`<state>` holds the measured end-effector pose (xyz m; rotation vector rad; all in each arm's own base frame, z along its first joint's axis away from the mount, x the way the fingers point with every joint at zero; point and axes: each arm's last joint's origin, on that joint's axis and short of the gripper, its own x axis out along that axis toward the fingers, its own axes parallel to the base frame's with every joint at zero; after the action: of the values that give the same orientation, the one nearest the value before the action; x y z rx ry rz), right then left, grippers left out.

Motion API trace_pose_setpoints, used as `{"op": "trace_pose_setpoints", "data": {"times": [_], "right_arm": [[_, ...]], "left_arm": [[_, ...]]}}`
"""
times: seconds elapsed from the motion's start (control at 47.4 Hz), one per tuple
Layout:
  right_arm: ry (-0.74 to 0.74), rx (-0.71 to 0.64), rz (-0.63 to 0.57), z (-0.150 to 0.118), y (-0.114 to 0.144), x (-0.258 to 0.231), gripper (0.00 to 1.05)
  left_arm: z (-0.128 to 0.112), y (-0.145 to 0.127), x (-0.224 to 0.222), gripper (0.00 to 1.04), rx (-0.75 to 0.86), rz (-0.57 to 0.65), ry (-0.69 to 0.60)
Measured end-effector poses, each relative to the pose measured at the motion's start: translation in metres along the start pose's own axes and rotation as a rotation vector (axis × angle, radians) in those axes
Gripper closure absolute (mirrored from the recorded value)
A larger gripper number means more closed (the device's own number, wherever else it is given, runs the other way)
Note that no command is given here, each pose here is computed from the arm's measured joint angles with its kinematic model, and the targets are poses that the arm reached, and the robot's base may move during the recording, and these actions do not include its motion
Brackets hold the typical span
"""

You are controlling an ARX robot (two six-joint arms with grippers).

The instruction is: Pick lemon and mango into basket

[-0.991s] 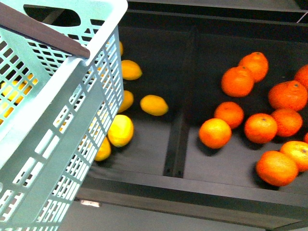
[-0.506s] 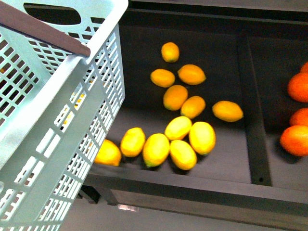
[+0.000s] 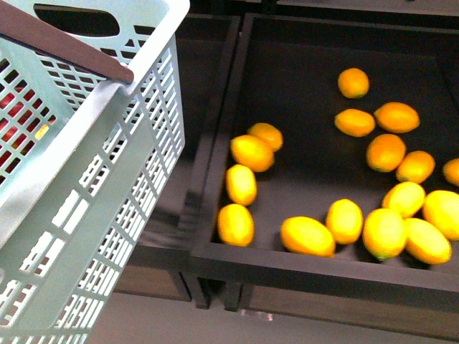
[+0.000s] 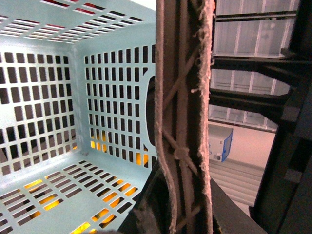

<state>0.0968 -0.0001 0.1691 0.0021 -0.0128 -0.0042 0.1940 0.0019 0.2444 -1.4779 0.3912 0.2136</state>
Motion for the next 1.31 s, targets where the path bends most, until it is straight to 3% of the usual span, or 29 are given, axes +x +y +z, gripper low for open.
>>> {"op": "trace_pose_setpoints", "data": {"times": [0.591, 0.696, 0.759, 0.865, 0.928, 1.118, 1.308], "right_arm": [[0.001, 0.000, 0.010, 0.000, 0.000, 0.000, 0.09], [0.001, 0.000, 0.006, 0.000, 0.000, 0.000, 0.09], [0.001, 0.000, 0.006, 0.000, 0.000, 0.000, 0.09], [0.001, 0.000, 0.003, 0.000, 0.000, 0.000, 0.09], [0.001, 0.000, 0.003, 0.000, 0.000, 0.000, 0.09], [0.001, 0.000, 0.003, 0.000, 0.000, 0.000, 0.09], [0.001, 0.000, 0.003, 0.000, 0.000, 0.000, 0.09]], "left_arm": [[0.002, 0.000, 0.000, 0.99, 0.014, 0.003, -0.031], [0.001, 0.001, 0.000, 0.99, 0.006, 0.001, 0.000], [-0.002, 0.001, 0.002, 0.99, 0.127, 0.067, 0.102], [-0.022, -0.006, 0.020, 0.99, 0.575, 0.039, 0.285], [-0.037, -0.010, 0.035, 0.99, 0.723, 0.008, 0.327], [-0.079, -0.039, 0.064, 0.99, 0.755, -0.113, 0.421], [-0.126, -0.048, 0.079, 0.99, 0.680, -0.131, 0.609]]}}
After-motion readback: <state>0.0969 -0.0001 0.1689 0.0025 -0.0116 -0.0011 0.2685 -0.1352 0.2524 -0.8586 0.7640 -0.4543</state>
